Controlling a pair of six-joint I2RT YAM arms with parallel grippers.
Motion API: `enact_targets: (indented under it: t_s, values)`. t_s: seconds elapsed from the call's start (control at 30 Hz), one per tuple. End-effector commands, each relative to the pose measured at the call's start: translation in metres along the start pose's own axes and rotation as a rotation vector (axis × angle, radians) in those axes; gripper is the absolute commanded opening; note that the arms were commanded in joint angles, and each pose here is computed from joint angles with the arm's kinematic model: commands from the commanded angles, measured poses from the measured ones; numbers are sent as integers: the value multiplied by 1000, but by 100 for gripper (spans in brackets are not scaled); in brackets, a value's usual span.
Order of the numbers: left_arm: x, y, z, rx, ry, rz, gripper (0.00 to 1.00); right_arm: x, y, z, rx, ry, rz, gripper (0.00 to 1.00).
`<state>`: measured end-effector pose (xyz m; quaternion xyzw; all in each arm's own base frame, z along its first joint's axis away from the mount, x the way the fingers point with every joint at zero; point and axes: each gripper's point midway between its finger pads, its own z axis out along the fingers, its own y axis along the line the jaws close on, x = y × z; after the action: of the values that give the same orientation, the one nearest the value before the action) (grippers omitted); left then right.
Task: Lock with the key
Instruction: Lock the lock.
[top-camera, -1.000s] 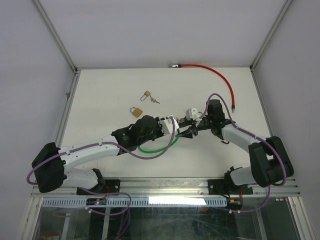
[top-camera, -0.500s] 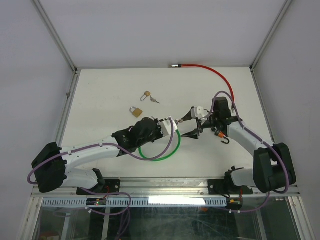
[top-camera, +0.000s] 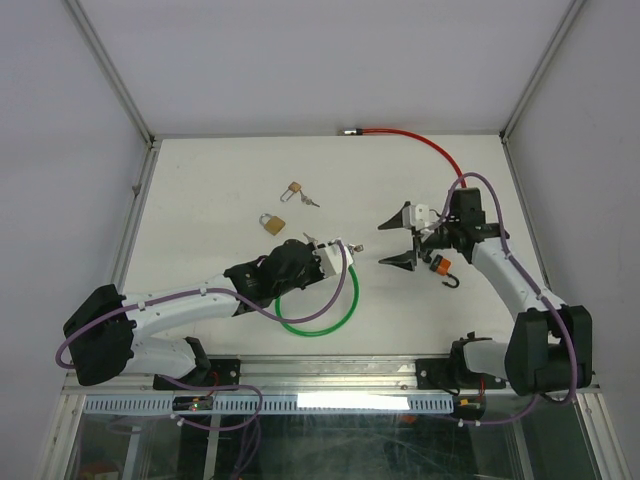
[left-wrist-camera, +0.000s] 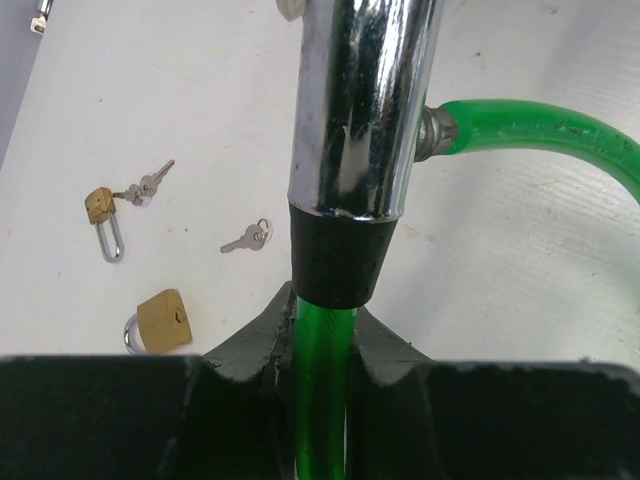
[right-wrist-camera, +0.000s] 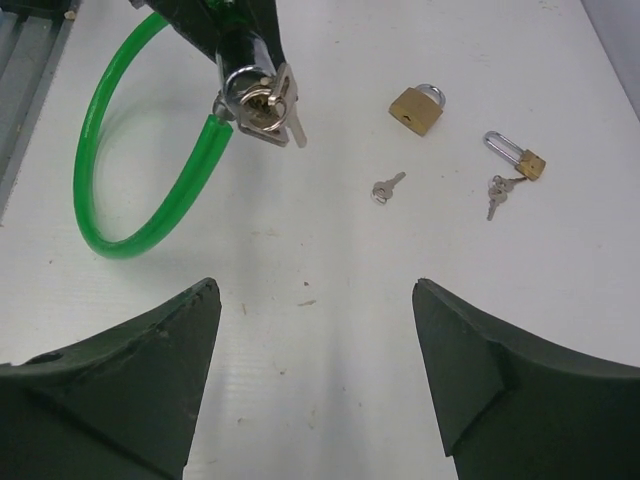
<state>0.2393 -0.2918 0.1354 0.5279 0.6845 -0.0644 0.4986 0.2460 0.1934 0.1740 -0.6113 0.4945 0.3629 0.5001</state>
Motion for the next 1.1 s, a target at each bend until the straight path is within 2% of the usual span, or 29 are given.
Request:
enact_targets:
  t_s: [0.0,0.13,0.3,0.4,0.53,0.73,1.07]
  values:
    - [-24,4,-5,-15,-91,-30,0,-35,-14,-16,30,-42,-32,80]
    - [-24,4,-5,-17,-94,-29,0,-60,-21,-23,54,-85,121,80]
    - [-24,4,-4,-18,-92,-25,0,-92,-33,-25,73,-153,558,77]
    - [-25,5,-4,-19,-91,-24,0,-91,-34,-21,57,-146,829,74]
    - [-27,5,-3,-19,-94,-24,0,-81,-31,-17,49,-138,1035,70]
    - [-29,6,-1,-20,-93,-21,0,-64,-25,3,51,-99,1118,64]
    - [-31,5,4,-16,-87,-18,0,-43,-7,32,29,14,1101,51]
